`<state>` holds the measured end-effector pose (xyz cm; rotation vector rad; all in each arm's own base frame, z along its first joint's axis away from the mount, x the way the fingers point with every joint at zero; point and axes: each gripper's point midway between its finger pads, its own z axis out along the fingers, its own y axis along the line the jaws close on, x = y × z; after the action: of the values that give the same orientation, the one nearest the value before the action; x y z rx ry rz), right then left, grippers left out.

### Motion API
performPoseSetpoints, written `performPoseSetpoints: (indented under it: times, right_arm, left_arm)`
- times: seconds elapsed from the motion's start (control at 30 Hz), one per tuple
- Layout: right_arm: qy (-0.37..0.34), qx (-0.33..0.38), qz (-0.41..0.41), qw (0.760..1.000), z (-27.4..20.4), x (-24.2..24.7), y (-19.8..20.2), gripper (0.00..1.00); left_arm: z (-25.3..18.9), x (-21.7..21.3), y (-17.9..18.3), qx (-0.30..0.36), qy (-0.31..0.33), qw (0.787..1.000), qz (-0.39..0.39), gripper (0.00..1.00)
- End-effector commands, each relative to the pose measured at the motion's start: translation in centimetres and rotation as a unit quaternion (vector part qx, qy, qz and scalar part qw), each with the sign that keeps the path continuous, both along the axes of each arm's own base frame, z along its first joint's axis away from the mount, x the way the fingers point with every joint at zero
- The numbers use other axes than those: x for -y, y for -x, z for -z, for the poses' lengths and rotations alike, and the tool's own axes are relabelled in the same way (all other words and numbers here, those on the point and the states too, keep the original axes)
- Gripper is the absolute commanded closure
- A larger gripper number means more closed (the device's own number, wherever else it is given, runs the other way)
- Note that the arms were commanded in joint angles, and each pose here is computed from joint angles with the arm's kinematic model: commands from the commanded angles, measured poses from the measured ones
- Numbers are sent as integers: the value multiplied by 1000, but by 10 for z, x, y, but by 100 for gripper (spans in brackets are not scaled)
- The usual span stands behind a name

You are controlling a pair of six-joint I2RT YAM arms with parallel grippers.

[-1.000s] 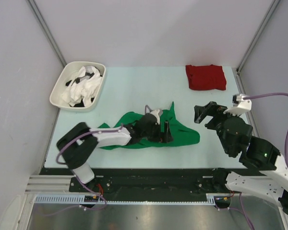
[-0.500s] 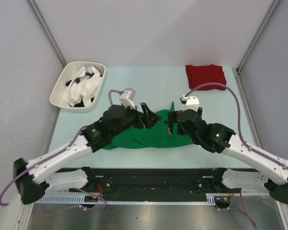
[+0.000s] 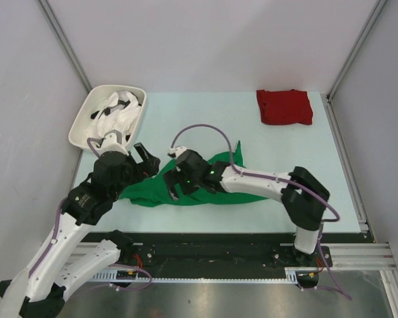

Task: Fold and stack the t-shirts
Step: Flatten the tshirt out

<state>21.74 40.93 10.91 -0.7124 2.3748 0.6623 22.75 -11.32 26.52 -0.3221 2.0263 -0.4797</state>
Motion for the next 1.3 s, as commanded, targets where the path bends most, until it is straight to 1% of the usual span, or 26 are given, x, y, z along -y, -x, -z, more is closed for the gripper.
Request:
performPoseSetpoints:
  times: [0.0, 0.03, 0.07, 0.13, 0.2, 0.23, 0.27, 0.33, 0.43, 0.47, 0.5, 0.57, 0.67, 0.7, 0.77, 0.87, 0.97, 1.0, 1.07, 1.1, 1.13, 1.17, 1.23, 1.27]
  right_arm:
    - [-71, 20, -88, 993, -19, -76, 0, 0]
    - [-88, 39, -100, 990, -40, -94, -6, 0]
    - [-68, 34, -108, 991, -32, -98, -1, 0]
    - [-58, 52, -125, 989, -32, -120, -5, 0]
    - [-53, 55, -137, 988, -30, -131, -2, 1]
    - [-42, 45, -145, 988, -13, -137, -1, 0]
    - [-51, 51, -148, 986, -20, -144, -4, 0]
    - [-53, 46, -156, 985, -12, -152, -4, 0]
    - [-56, 34, -163, 984, 1, -166, -5, 0]
    - [-52, 26, -165, 985, 14, -170, -5, 0]
    - [-66, 24, -170, 983, 7, -177, -4, 0]
    - [-58, 12, -170, 984, 24, -183, -4, 0]
    - [-64, 6, -172, 983, 25, -191, -5, 0]
    - [-58, 0, -173, 983, 36, -192, -4, 1]
    - [-58, 0, -173, 983, 39, -195, -5, 2]
    - [-52, -1, -169, 984, 49, -196, -6, 9]
    - [-39, 2, -159, 987, 58, -192, -12, 27]
    - [-34, 7, -152, 988, 59, -190, -14, 42]
    - [-28, 14, -138, 990, 61, -185, -22, 63]
    - [-20, 26, -120, 992, 62, -181, -31, 86]
    - [-16, 34, -110, 993, 60, -178, -38, 100]
    - [-13, 42, -99, 994, 56, -175, -44, 100]
    - [-2, 73, -57, 996, 46, -163, -70, 100]
    - [-9, 89, -35, 995, 28, -157, -82, 100]
  left_arm:
    - [45, -31, 11, -72, -27, 995, -56, 0]
    - [48, -36, 12, -75, -29, 995, -65, 0]
    - [50, -44, 11, -78, -29, 993, -83, 0]
    - [51, -54, 11, -77, -31, 992, -97, 0]
    - [54, -68, 10, -80, -30, 988, -127, 0]
    - [53, -72, 9, -76, -34, 988, -129, 0]
    - [53, -81, 7, -76, -33, 986, -146, 0]
    - [57, -84, 3, -79, -35, 986, -145, 0]
    - [59, -95, -5, -78, -30, 983, -161, 0]
    - [62, -101, -8, -82, -29, 981, -174, 0]
    - [65, -103, -11, -84, -27, 980, -178, 0]
    - [67, -111, -16, -79, -21, 978, -193, 0]
    - [71, -126, -18, -81, -14, 971, -223, 0]
    - [73, -129, -18, -82, -8, 970, -227, 0]
    - [72, -136, -20, -77, -3, 968, -240, 0]
    - [73, -142, -21, -79, 2, 965, -251, 0]
    - [75, -146, -23, -78, 8, 963, -256, 0]
    - [74, -145, -23, -77, 11, 964, -254, 0]
    - [72, -145, -23, -71, 13, 964, -255, 0]
    - [71, -144, -24, -68, 16, 966, -251, 0]
    - [70, -143, -24, -66, 18, 966, -250, 0]
    - [69, -143, -24, -64, 19, 966, -249, 0]
    - [66, -141, -24, -59, 23, 967, -245, 0]
    - [65, -141, -24, -56, 24, 968, -245, 0]
